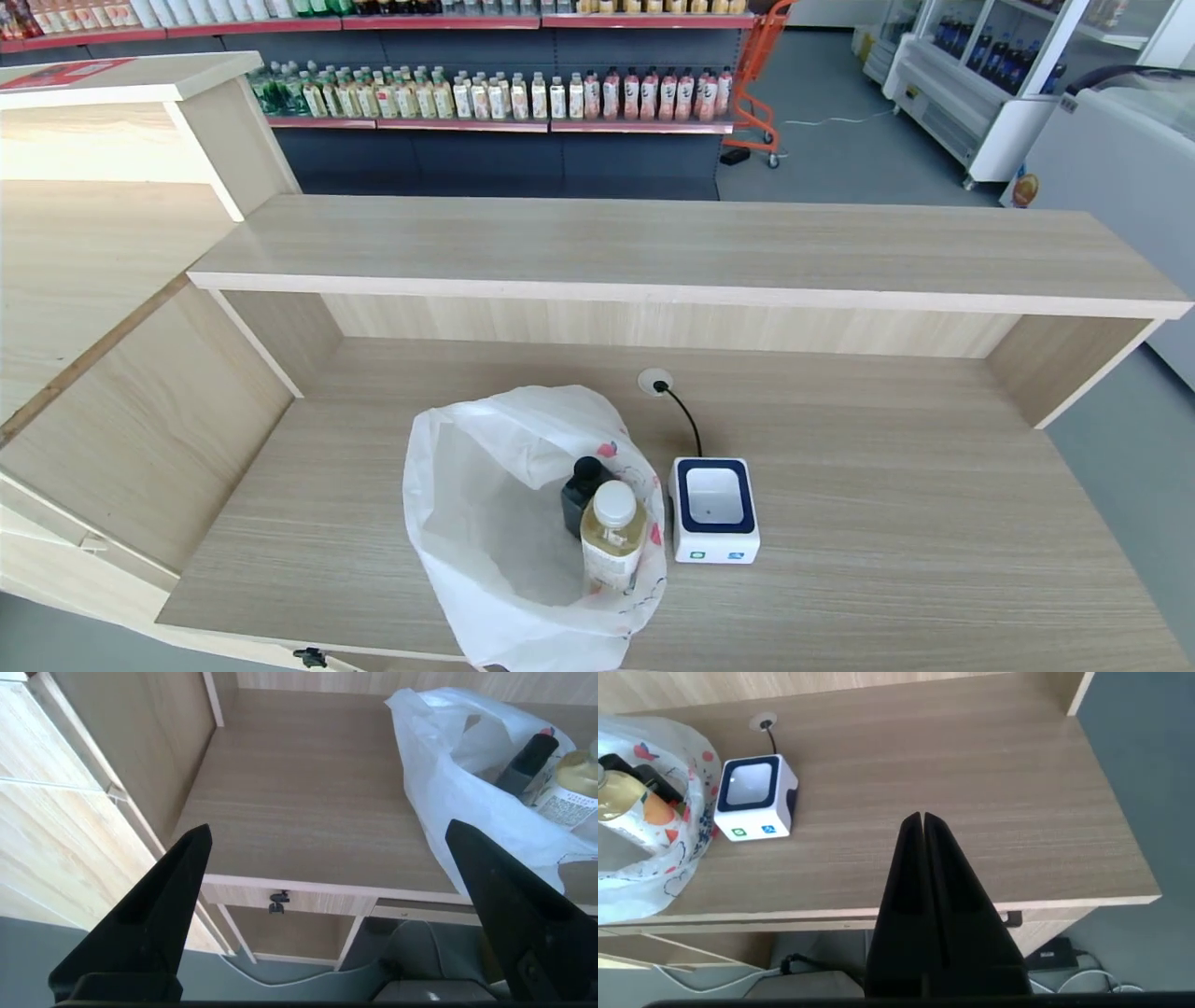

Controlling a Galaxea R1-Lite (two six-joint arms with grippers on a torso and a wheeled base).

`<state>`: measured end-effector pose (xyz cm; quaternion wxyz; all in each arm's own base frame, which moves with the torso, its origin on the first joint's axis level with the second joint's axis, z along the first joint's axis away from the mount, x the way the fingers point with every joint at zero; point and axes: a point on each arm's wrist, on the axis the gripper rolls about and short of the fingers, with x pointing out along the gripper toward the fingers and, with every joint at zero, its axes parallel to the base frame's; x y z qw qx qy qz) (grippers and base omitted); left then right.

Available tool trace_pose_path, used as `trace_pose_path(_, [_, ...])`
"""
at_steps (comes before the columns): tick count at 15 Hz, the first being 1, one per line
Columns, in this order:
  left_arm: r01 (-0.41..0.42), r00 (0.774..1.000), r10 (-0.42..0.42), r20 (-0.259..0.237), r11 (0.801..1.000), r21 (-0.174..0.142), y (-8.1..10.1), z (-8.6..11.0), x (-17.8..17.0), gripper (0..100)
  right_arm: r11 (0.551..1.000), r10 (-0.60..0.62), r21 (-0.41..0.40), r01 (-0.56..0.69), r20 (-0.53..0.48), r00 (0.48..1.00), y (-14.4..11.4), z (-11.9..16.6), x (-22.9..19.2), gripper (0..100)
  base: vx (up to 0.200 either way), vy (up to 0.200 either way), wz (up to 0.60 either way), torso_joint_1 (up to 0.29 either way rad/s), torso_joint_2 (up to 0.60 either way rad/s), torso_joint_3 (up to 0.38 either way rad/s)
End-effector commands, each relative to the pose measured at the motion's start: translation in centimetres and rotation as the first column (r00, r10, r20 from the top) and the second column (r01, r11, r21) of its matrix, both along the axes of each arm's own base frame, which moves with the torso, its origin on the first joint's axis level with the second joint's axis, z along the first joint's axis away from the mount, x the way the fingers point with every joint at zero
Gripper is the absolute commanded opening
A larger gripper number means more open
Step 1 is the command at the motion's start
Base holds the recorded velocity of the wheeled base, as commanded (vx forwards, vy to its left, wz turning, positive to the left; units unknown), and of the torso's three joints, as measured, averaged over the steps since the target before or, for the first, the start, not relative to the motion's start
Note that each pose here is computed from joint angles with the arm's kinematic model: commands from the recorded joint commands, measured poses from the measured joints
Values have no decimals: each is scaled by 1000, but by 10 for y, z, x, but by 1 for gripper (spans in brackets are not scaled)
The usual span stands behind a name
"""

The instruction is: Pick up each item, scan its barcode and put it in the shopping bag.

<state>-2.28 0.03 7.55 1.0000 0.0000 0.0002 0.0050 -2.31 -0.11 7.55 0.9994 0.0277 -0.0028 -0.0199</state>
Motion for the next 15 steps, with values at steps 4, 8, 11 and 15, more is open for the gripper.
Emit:
trace_pose_path(4, [1, 1000, -1, 0, 1000, -2, 0, 0, 0, 100, 1000, 0, 0, 0, -3, 1000, 0, 0, 0, 0, 50, 0, 0, -2, 1, -1])
trace_pose_path(8, [1, 1000, -1, 0, 1000, -2, 0, 0, 0, 100, 1000, 0, 0, 0, -3, 1000, 0, 0, 0, 0, 0, 0, 0, 0, 0, 0])
trace_pose_path(11, [1, 1000, -1, 0, 1000, -2, 0, 0, 0, 100, 1000, 0, 0, 0, -3, 1000, 0, 0, 0, 0, 0, 0, 0, 0, 0, 0])
trace_pose_path(15, [1, 1000, -1, 0, 1000, -2, 0, 0, 0, 100, 1000, 0, -3, 0, -3, 1000, 0, 0, 0, 0, 0, 0, 0, 0, 0, 0])
